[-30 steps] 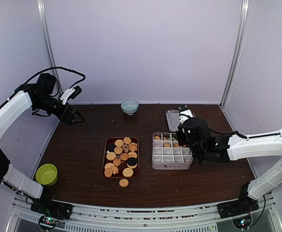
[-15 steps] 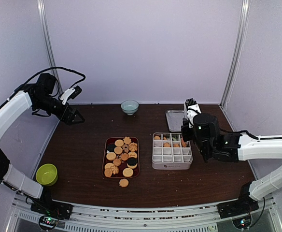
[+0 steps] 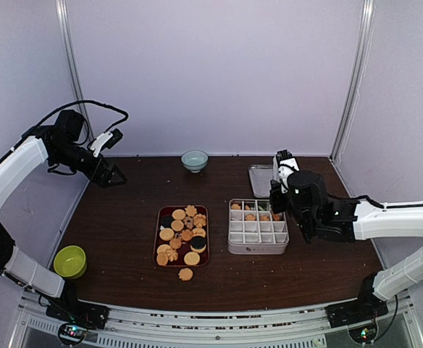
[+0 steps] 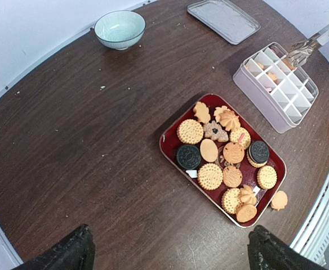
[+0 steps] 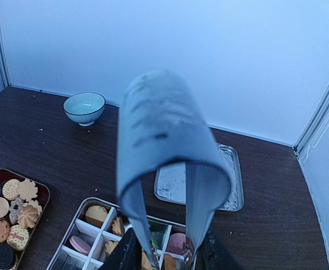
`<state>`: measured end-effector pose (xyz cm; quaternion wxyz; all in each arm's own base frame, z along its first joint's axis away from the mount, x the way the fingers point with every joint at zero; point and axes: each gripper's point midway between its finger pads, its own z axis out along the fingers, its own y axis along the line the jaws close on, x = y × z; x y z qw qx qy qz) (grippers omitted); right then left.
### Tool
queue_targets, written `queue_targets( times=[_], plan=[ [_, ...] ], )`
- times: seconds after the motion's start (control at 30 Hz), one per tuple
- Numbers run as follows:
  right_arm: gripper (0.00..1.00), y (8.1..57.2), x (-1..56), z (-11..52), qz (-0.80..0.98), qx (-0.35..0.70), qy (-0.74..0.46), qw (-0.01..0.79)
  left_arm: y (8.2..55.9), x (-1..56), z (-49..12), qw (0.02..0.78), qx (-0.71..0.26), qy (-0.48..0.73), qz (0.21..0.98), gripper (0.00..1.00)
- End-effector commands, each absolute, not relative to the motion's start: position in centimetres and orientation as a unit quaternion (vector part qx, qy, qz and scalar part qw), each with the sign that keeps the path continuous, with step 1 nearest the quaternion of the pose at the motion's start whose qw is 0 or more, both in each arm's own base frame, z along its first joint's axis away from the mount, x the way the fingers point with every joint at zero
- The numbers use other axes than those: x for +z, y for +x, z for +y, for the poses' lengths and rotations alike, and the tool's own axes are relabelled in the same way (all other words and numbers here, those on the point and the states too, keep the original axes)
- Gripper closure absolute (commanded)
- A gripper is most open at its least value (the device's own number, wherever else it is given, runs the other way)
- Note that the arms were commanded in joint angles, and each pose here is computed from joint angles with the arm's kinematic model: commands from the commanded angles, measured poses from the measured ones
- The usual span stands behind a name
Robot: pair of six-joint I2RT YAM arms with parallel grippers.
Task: Pack the cookies
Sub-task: Place the fake cookies in the empty pocket of the box.
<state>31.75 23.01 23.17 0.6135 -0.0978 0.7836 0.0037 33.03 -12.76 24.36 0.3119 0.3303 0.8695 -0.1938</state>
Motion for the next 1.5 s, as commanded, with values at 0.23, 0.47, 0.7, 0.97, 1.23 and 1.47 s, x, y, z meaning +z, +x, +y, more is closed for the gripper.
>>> queue_targets(
  times=[0.23,0.47,0.7,0.97,1.23,1.47],
  plan=[
    [0.72,32.2,22.8,22.7,0.783,0.018,-0.095,0.614,33.2,25.5,-12.7,0.324,-0.195,0.330,0.865,0.02],
    [0.92,32.5,23.1,22.9,0.782,0.021,-0.139,0.608,33.2,25.9,-12.6,0.326,-0.193,0.330,0.865,0.03],
    [1.00,33.2,22.7,22.6,0.782,0.029,-0.195,0.592,33.3,25.8,-12.7,0.324,-0.196,0.328,0.866,0.02],
    [1.00,32.4,21.0,24.7,0.773,0.040,-0.290,0.563,33.4,26.1,-12.7,0.327,-0.196,0.326,0.865,0.02],
    [1.00,31.5,20.6,25.0,0.765,0.044,-0.324,0.555,33.4,25.9,-12.7,0.323,-0.197,0.325,0.867,0.02],
    [0.76,32.2,22.0,23.6,0.770,0.024,-0.279,0.573,33.4,25.8,-12.8,0.320,-0.202,0.324,0.867,0.02]
  ],
)
